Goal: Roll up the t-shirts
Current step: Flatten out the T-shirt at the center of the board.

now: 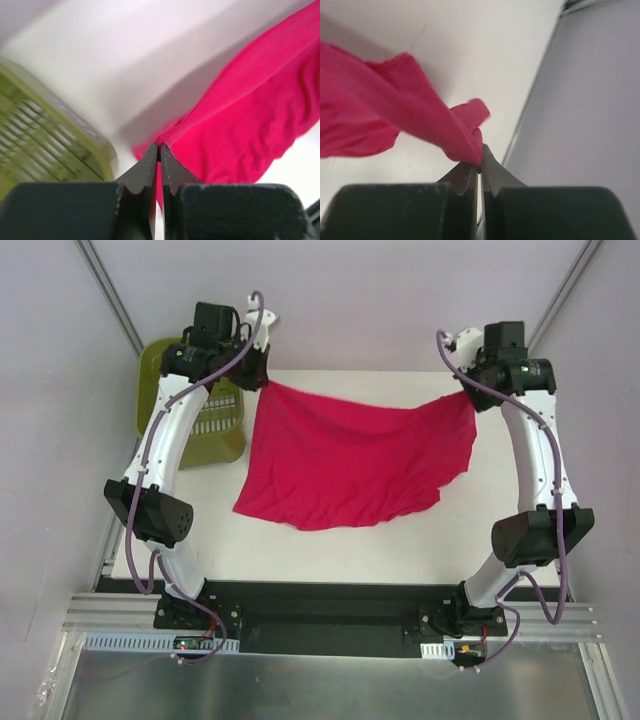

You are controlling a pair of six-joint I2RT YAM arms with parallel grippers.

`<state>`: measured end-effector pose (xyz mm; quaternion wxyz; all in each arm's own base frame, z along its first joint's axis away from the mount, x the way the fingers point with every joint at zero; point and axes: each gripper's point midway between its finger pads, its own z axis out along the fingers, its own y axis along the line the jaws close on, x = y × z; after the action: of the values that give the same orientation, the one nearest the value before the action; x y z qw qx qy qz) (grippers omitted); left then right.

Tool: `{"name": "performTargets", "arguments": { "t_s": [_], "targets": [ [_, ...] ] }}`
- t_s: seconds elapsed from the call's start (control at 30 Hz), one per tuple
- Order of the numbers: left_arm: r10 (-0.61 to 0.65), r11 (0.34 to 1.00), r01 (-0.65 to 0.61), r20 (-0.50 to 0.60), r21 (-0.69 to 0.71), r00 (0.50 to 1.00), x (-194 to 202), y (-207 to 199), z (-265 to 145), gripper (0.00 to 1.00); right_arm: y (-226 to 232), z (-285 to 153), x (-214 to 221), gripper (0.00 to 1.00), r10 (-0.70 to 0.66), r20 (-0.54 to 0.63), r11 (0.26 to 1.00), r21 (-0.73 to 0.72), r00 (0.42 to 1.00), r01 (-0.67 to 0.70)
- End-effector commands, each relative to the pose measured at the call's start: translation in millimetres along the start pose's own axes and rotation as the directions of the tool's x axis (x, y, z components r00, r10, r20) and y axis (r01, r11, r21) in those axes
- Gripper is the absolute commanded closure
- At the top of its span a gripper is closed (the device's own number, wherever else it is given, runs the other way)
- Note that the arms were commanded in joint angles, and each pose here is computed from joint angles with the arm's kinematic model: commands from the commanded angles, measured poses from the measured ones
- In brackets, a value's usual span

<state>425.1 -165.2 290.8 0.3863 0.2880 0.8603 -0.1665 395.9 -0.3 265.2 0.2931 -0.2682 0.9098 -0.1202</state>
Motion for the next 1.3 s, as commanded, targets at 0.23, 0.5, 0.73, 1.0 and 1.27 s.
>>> {"name": "performTargets", "arguments": {
  "t_s": [0.23,0.5,0.73,1.0,1.27],
  "targets": [
    [0.154,0.962,-0.032,0.438,-0.273,0.886,-128.6,5.1,-147.0,1.0,-112.3,-188.4,-40.1,0.99,0.044,0.395,0.866,0.443,0.918,-0.232],
    [0.253,0.935,-0.057,0.547,-0.349,0.798,-143.6,-15.7,-224.3,1.0,-129.7,-308.3,-21.9,0.99,-0.054,0.565,0.738,0.578,0.823,-0.349],
    [0.314,0.918,-0.066,0.612,-0.392,0.726,-144.9,-35.3,-279.9,1.0,-136.4,-377.3,7.3,0.99,-0.123,0.589,0.62,0.674,0.799,-0.402],
    [0.375,0.918,-0.139,0.694,-0.372,0.615,-140.4,-78.0,-339.1,1.0,-121.1,-443.5,33.0,0.99,-0.256,0.642,0.559,0.708,0.722,-0.432],
    [0.372,0.927,-0.203,0.709,-0.315,0.599,-141.2,-93.4,-335.9,1.0,-102.9,-415.4,22.7,0.99,-0.319,0.613,0.647,0.698,0.723,-0.307]
  ]
}}
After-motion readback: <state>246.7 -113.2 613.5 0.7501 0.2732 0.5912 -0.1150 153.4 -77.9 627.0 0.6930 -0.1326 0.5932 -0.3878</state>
